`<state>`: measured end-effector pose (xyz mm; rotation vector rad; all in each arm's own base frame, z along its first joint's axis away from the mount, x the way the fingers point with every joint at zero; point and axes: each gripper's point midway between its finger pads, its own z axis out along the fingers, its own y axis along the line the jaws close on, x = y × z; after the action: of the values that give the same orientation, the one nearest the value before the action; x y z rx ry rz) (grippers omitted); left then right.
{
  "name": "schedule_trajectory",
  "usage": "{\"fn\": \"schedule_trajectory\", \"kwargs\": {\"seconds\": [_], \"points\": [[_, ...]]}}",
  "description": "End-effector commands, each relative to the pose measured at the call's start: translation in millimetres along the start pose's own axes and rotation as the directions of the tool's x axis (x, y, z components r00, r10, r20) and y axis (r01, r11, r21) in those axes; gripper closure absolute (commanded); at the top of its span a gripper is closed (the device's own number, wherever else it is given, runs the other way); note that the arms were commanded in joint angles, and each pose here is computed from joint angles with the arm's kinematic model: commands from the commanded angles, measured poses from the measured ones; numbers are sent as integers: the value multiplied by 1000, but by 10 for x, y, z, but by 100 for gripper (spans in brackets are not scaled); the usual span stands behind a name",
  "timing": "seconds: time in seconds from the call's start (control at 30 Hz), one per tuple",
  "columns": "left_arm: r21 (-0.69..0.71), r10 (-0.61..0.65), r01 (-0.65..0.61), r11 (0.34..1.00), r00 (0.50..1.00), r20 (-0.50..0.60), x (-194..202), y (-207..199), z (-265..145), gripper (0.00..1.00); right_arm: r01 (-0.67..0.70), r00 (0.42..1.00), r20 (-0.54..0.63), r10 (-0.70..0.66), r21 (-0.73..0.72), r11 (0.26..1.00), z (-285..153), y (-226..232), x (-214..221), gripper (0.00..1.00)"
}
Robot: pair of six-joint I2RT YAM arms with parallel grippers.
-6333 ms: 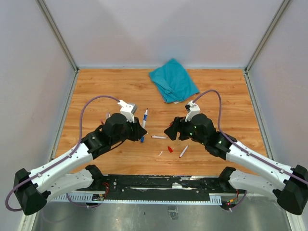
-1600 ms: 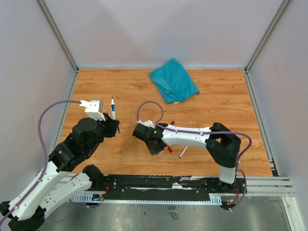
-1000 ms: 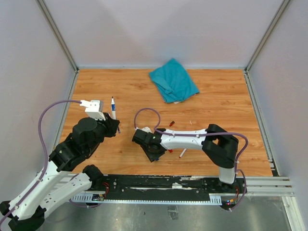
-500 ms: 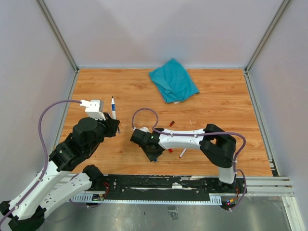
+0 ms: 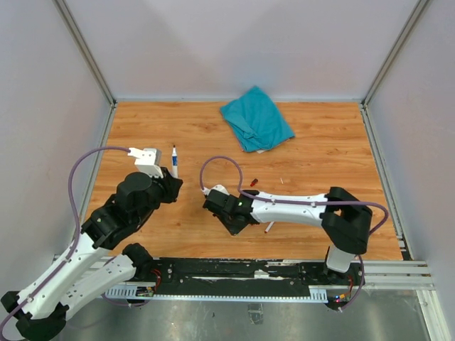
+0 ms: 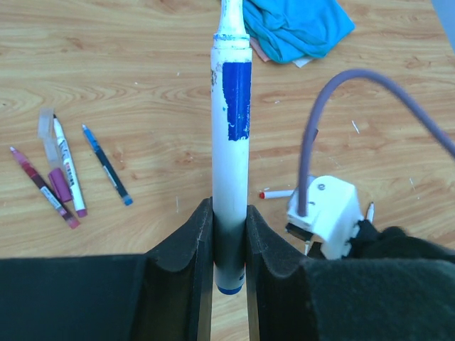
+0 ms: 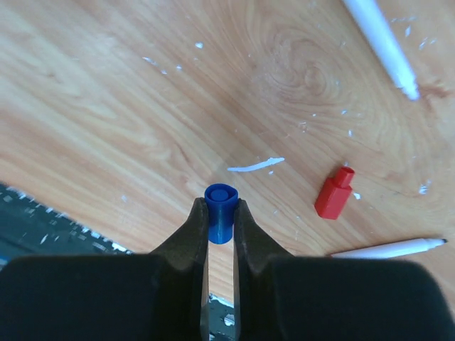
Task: Insert the pens into the pen caps
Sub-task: Insert the pen cap onto the pen.
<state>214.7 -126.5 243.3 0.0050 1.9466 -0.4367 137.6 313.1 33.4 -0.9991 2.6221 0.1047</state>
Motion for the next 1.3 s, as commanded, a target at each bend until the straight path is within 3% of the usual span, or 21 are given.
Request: {"fn": "schedule_trajectory", "kwargs": {"seconds": [0.0, 0.27, 0.53, 0.73, 1.03, 1.1, 1.17, 1.27], "points": [[53, -17, 17, 998, 1000, 1, 11, -129, 105, 99, 92, 982, 172, -83, -47, 995, -326, 18, -294, 99], [88, -24, 31, 996, 997, -73, 194, -231, 215, 99, 72, 914, 399, -66, 1, 997, -783, -246, -608, 99], [156, -13, 20, 988, 999, -51, 235, -327, 267, 99, 47, 898, 439, -37, -11, 999, -1005, -440, -638, 99], [201, -17, 33, 979, 997, -79, 332, -428, 344, 99, -27, 817, 562, 126, -181, 983, -1308, -527, -699, 99], [273, -19, 48, 961, 994, -108, 540, -657, 381, 100, -26, 759, 627, 177, -243, 970, -1524, -576, -720, 99], [294, -16, 47, 955, 994, -109, 576, -716, 375, 100, -78, 749, 621, 231, -265, 961, -1558, -659, -699, 100], [316, -15, 48, 947, 994, -106, 607, -772, 357, 100, -57, 712, 653, 258, -312, 948, -1638, -672, -715, 99], [343, -10, 45, 938, 995, -102, 654, -851, 325, 99, -11, 578, 749, 323, -390, 921, -1867, -697, -803, 99]]}}
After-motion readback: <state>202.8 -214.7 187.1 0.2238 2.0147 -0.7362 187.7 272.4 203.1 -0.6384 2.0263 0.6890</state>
